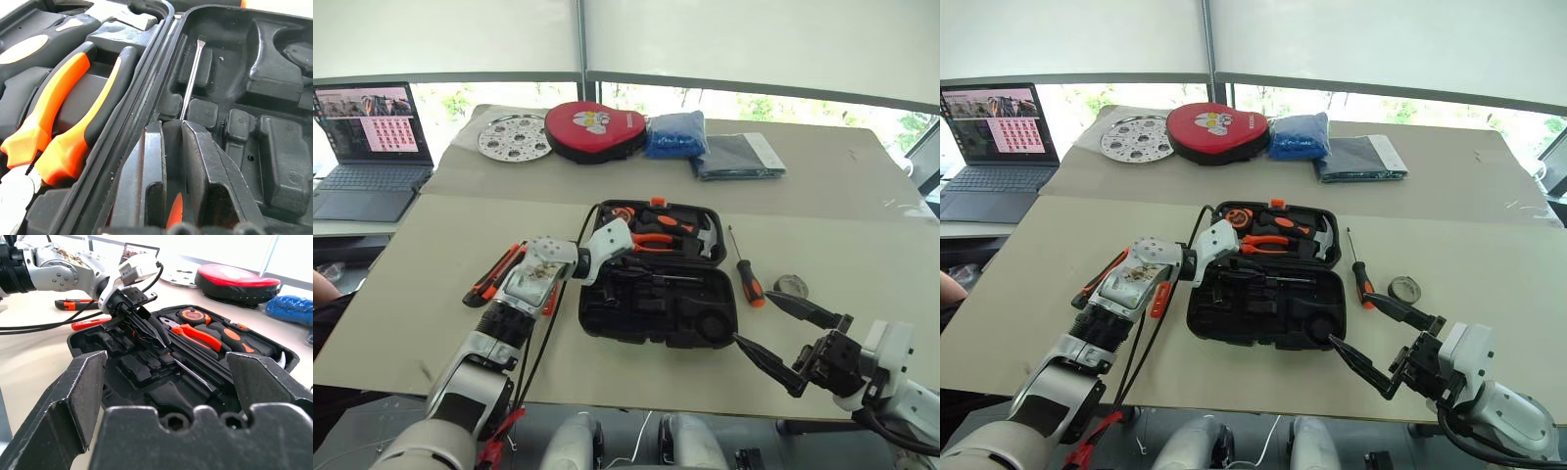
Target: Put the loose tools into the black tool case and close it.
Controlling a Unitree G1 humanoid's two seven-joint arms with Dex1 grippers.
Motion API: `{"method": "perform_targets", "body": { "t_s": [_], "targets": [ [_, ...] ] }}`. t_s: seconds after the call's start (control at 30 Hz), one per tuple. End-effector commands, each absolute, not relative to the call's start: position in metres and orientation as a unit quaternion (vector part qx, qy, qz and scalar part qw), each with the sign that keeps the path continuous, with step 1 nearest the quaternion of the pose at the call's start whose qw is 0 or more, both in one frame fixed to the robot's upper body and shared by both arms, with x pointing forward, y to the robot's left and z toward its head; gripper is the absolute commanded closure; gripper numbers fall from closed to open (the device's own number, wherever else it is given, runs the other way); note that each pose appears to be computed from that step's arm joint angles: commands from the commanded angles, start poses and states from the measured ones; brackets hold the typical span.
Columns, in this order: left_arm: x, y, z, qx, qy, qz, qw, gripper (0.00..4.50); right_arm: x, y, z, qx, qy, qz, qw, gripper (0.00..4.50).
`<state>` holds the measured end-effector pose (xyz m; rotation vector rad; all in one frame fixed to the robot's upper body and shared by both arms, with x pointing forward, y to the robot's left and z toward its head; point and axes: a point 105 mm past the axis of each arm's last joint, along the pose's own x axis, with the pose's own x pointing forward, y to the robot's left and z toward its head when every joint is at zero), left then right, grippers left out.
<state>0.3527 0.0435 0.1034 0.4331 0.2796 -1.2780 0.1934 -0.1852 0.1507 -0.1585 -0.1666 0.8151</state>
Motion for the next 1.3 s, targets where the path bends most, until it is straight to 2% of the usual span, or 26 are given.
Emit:
{"method": "perform_targets", "body": {
  "t_s": [0.03, 0.17, 0.2, 0.23, 0.3, 0.43, 0.57, 0.6, 0.67, 0.8, 0.87, 0.93, 1.07, 1.3],
  "targets": [
    [0.348, 0.048, 0.072, 0.195, 0.200, -0.578, 0.767, 3.81, 0.193, -0.184, 0.160, -0.085, -0.095, 0.394, 0.910, 0.00],
    [0.346, 0.046, 0.073, 0.193, 0.192, -0.584, 0.765, 3.81, 0.194, -0.185, 0.161, -0.086, -0.097, 0.391, 0.911, 0.00],
    [0.345, 0.044, 0.079, 0.192, 0.166, -0.592, 0.765, 3.81, 0.194, -0.186, 0.161, -0.087, -0.098, 0.389, 0.912, 0.00],
    [0.347, 0.038, 0.099, 0.184, 0.089, -0.602, 0.771, 3.81, 0.195, -0.188, 0.162, -0.089, -0.101, 0.384, 0.914, 0.00],
    [0.348, 0.037, 0.131, 0.159, -0.013, -0.600, 0.784, 3.81, 0.195, -0.193, 0.164, -0.090, -0.105, 0.372, 0.918, 0.00],
    [0.339, 0.065, 0.161, 0.117, -0.081, -0.610, 0.779, 3.81, 0.191, -0.213, 0.163, -0.088, -0.093, 0.336, 0.933, 0.00],
    [0.324, 0.100, 0.178, 0.136, -0.120, -0.609, 0.772, 2.77, 0.180, -0.238, 0.152, -0.092, -0.062, 0.294, 0.949, 0.00],
    [0.320, 0.107, 0.181, 0.144, -0.123, -0.608, 0.771, 2.24, 0.177, -0.243, 0.149, -0.095, -0.055, 0.285, 0.952, 0.00],
    [0.311, 0.132, 0.182, 0.168, -0.119, -0.594, 0.778, 1.68, 0.170, -0.260, 0.138, -0.104, -0.034, 0.246, 0.963, 0.00],
    [0.291, 0.165, 0.172, 0.179, -0.101, -0.588, 0.783, 0.11, 0.161, -0.276, 0.127, -0.109, -0.014, 0.201, 0.973, 0.00],
    [0.282, 0.177, 0.163, 0.184, -0.083, -0.586, 0.785, 0.04, 0.158, -0.276, 0.122, -0.110, 0.000, 0.201, 0.973, 0.00],
    [0.271, 0.186, 0.160, 0.155, -0.070, -0.578, 0.798, 0.04, 0.169, -0.283, 0.109, -0.122, 0.077, 0.149, 0.978, 0.00],
    [0.248, 0.188, 0.153, 0.108, -0.042, -0.603, 0.789, 0.04, 0.221, -0.255, 0.135, -0.134, 0.083, 0.192, 0.969, 0.00],
    [0.249, 0.179, 0.165, 0.100, -0.074, -0.592, 0.796, 0.04, 0.279, -0.243, 0.136, -0.135, 0.206, 0.215, 0.945, 0.00]
  ]
}}
